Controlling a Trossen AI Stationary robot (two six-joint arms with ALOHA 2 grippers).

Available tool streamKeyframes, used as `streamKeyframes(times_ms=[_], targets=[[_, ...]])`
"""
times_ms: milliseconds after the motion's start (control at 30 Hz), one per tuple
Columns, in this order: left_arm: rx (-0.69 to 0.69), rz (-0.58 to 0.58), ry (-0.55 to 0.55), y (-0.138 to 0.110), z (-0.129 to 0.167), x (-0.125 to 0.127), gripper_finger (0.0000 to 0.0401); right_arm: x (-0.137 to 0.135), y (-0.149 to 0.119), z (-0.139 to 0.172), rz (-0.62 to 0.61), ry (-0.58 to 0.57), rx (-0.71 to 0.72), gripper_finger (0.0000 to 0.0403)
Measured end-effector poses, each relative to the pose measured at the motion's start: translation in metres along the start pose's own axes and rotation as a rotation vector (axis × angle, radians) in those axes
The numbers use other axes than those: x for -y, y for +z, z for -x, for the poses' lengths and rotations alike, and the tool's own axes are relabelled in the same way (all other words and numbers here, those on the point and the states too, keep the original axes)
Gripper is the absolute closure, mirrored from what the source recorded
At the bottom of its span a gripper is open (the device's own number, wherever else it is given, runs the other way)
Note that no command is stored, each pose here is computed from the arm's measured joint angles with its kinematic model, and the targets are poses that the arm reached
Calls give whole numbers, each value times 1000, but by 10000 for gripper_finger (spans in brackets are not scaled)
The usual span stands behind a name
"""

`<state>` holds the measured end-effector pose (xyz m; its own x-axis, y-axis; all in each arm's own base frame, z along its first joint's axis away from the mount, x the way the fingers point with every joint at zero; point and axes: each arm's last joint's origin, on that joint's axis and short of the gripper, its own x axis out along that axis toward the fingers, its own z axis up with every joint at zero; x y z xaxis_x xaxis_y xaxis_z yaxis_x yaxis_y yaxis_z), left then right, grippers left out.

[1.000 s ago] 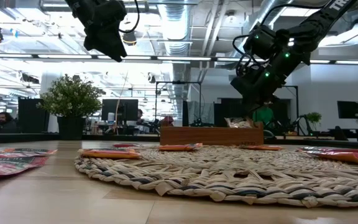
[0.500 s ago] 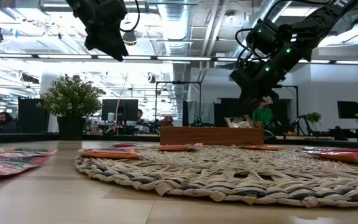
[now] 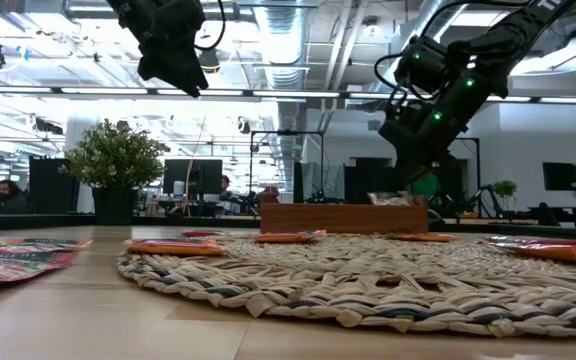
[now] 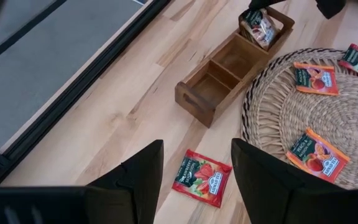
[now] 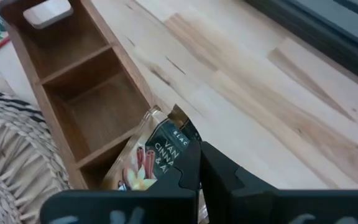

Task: Pick & Place Tea
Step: Put the brown tea bag into the right section of the wooden organizer

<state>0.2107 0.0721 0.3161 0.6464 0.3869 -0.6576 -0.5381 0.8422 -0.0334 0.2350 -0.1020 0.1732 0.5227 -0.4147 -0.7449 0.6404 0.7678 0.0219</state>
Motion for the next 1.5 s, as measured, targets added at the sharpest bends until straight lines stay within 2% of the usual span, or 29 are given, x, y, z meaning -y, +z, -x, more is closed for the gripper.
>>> streamKeyframes(times_ms=[333, 467, 633, 767, 933, 1333, 1500], targets=[[1, -6, 0, 0, 0, 0, 219, -10, 5, 10, 21, 25, 38, 403], [2, -7, -1, 0, 0, 0, 219, -12, -2, 10, 14, 7, -27, 403], [5, -25, -1, 0, 0, 0, 219, -24, -2, 13, 29, 51, 3, 403], [5, -25, -1, 1, 0, 0, 219, -32, -10, 16, 27, 76, -61, 403], [19, -23, -9, 2, 0, 1, 219, -34, -15, 17, 23, 65, -103, 403], [29, -21, -33, 3, 0, 2, 219, -35, -20, -5, -18, 10, -132, 403], [30, -21, -33, 3, 0, 2, 219, -36, -17, -5, -15, -48, -123, 403]])
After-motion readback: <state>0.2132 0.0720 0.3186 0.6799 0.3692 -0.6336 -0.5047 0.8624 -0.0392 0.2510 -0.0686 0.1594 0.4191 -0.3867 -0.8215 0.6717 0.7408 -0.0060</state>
